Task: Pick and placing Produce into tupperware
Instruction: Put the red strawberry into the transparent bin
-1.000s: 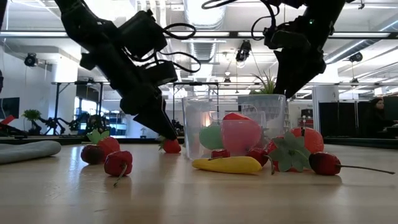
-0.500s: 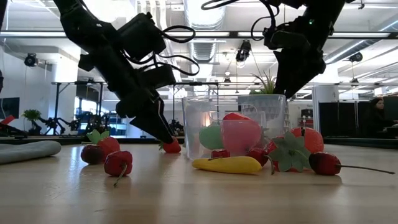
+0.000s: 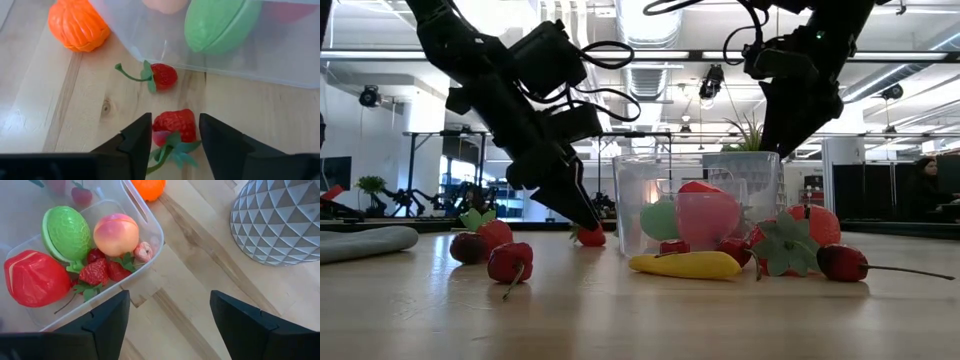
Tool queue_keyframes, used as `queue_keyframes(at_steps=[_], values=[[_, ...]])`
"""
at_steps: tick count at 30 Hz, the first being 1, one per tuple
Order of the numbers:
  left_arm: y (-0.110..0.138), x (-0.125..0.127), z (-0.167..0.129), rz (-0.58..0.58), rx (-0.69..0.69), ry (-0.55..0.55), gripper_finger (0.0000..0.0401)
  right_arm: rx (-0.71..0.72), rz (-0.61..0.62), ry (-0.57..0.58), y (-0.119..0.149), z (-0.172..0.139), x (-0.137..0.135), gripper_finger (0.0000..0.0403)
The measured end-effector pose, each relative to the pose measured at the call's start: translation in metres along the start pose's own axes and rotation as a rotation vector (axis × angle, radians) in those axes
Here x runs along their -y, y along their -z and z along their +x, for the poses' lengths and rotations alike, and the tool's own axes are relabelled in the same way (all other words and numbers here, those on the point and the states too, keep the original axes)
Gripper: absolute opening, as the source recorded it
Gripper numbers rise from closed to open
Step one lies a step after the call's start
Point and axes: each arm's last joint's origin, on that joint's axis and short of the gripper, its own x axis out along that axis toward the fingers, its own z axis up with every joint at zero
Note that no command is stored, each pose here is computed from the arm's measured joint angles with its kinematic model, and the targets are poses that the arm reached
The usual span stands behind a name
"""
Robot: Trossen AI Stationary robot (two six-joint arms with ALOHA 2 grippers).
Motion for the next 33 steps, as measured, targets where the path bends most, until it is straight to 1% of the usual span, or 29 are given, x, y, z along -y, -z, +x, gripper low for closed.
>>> queue_keyframes(at_steps=[7,11,19,22,26,33], values=[[0.005,0.0,0.0,-0.001,-0.012,-0.003,0.0145,0.006,0.003,-0.005,-0.001,0.0,0.0,0.0265],[0.007,-0.001,0.003,-0.002,-0.018,-0.025,0.0148,0.013,0.006,-0.01,-0.001,0.0,-0.001,0.0269],[0.006,-0.001,0.003,-0.001,-0.023,-0.037,0.0187,0.014,0.006,-0.011,-0.001,0.0,-0.001,0.0264],[0.006,-0.001,0.003,0.0,-0.025,-0.037,0.0195,0.017,0.007,-0.012,-0.002,0.0,-0.001,0.0264],[0.006,-0.001,0.003,0.001,-0.024,-0.037,0.0191,0.02,0.007,-0.011,-0.002,0.0,-0.001,0.0269],[0.011,0.0,0.011,0.0,-0.052,-0.026,0.0165,0.035,0.004,0.007,-0.002,0.0,-0.001,0.0263]])
